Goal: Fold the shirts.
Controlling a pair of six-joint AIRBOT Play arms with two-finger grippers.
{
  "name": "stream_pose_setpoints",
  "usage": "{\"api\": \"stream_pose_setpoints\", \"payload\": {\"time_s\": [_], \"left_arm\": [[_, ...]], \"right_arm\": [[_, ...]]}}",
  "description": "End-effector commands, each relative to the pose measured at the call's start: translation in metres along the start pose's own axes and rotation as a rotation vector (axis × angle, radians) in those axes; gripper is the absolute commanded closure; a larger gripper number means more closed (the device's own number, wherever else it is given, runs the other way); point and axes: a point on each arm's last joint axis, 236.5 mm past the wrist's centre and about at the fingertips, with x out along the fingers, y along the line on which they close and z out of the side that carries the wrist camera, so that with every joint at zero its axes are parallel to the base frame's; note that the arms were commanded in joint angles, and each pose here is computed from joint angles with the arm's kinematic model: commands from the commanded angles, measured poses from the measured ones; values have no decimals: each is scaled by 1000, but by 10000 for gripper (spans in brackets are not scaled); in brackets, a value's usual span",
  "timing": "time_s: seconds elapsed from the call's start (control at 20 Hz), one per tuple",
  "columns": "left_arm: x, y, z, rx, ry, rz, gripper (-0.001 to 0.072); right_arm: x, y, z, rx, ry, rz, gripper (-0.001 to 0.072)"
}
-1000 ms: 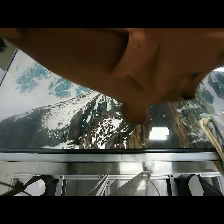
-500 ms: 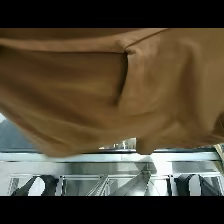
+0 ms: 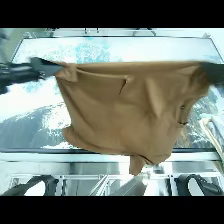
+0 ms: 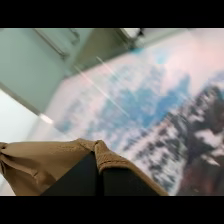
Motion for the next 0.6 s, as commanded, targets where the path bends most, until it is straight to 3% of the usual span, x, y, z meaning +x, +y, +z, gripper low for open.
{"api": "stream_pose_setpoints", "payload": {"time_s": [0.0,0.25,0.3,0.35,0.4,0.45,0.55], "left_arm": [[83,98,-27,-44,112,130,683],[126,129,-3,-30,189,44,684],[122,126,6,-16,191,24,508],[115,125,15,-37,189,16,261],[103,126,25,-73,186,16,-13],[89,127,33,-114,183,10,-3],[50,132,46,-169,190,-6,-2]], "right_arm": [[70,-105,-65,27,116,-184,696],[142,-165,-64,90,176,-175,692],[149,-161,-56,86,182,-138,538],[150,-156,-47,74,194,-97,295],[146,-155,-41,74,218,-82,293],[136,-162,-37,76,252,-104,297],[103,-182,-39,114,331,-162,412]]}}
